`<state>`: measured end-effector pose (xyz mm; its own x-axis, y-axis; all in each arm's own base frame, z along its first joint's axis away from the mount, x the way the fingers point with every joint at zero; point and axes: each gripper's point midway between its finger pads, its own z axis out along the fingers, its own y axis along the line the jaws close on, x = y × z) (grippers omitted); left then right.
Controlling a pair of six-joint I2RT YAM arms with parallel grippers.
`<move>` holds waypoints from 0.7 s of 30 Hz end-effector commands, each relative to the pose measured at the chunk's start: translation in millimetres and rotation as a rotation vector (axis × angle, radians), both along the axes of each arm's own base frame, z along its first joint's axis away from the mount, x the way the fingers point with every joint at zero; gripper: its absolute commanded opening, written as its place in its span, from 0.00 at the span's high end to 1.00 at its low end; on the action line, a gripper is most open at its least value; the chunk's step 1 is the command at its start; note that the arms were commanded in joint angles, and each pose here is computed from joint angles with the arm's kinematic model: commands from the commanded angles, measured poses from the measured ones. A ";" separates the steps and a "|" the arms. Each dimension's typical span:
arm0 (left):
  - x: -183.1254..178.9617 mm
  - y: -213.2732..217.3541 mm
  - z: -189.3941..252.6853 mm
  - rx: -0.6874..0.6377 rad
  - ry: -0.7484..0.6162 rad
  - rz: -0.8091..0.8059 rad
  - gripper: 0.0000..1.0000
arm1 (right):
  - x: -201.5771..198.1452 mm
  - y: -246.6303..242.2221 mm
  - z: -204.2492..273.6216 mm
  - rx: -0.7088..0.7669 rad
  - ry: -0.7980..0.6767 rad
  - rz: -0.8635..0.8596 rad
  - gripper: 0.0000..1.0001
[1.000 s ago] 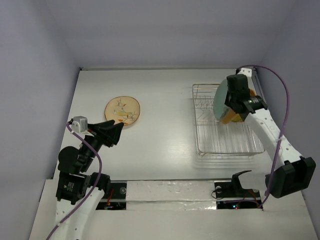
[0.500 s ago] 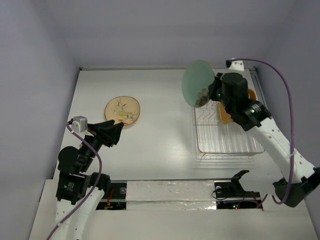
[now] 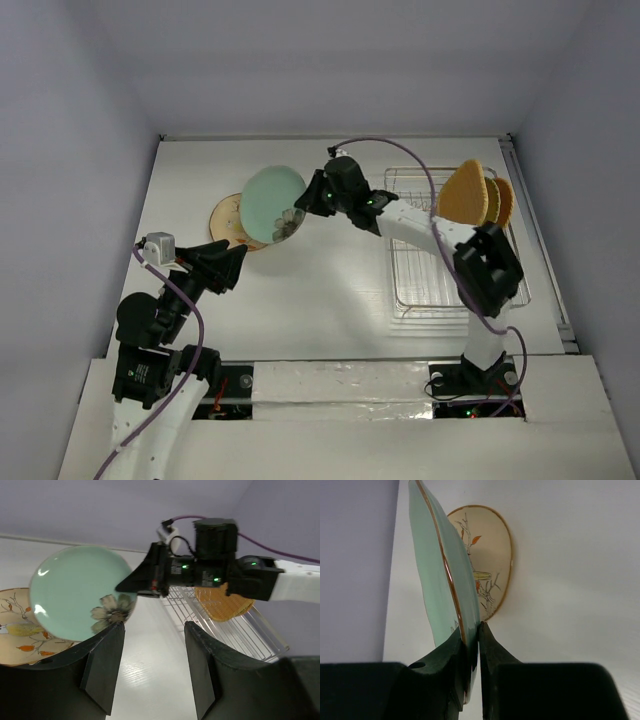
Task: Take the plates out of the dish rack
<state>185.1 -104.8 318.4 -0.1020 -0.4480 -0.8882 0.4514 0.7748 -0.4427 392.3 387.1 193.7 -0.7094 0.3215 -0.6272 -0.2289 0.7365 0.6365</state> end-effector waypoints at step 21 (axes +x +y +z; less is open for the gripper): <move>0.8 -0.2 9.4 -0.009 -0.043 -0.002 0.52 | 21.0 129.5 -5.4 0.385 0.105 0.088 0.73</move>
<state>185.1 -104.8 318.4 -0.1020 -0.4480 -0.8882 0.4514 0.7748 -0.4427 404.8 481.0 91.7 -0.8431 0.3876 -0.3728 -0.0543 0.6284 0.7760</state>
